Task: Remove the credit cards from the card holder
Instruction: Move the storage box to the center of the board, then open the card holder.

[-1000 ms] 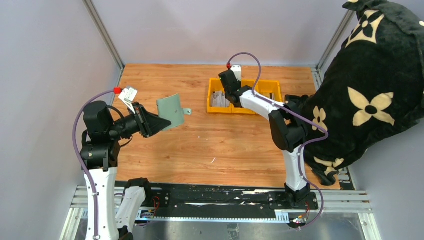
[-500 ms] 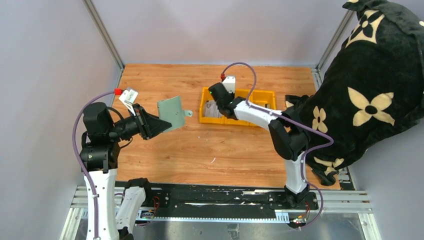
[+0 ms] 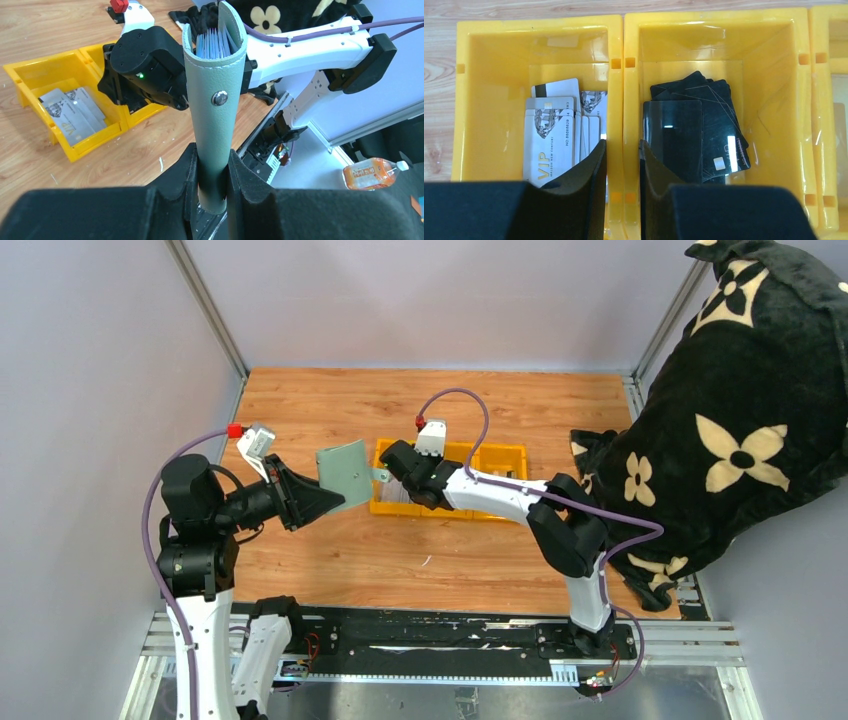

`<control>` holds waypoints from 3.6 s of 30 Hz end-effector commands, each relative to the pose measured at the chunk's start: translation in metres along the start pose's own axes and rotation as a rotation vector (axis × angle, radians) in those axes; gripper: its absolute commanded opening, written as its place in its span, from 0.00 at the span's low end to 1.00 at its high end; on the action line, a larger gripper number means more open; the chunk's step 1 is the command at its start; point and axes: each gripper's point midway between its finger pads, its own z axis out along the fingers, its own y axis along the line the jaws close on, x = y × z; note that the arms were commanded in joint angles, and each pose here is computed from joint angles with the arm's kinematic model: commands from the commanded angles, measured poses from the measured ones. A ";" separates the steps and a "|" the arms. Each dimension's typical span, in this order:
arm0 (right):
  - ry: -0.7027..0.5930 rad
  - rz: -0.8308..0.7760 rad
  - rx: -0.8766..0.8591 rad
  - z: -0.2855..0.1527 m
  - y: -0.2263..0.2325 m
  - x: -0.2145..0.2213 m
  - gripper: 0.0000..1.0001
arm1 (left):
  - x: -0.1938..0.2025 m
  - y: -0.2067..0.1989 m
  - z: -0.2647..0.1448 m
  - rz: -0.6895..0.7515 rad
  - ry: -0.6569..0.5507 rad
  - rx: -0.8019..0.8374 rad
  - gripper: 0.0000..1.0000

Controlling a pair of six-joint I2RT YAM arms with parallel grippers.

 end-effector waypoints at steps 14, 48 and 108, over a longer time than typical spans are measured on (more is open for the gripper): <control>-0.106 -0.055 -0.336 -0.083 0.015 -0.085 0.63 | 0.001 -0.006 -0.002 0.016 0.000 0.021 0.00; 0.085 -0.204 -1.593 -0.338 0.051 -0.105 0.44 | 0.001 -0.054 -0.016 0.104 0.001 0.157 0.00; -0.449 -0.494 -0.772 -0.371 0.147 -0.140 0.00 | 0.027 -0.008 -0.017 0.373 -0.064 -0.029 0.71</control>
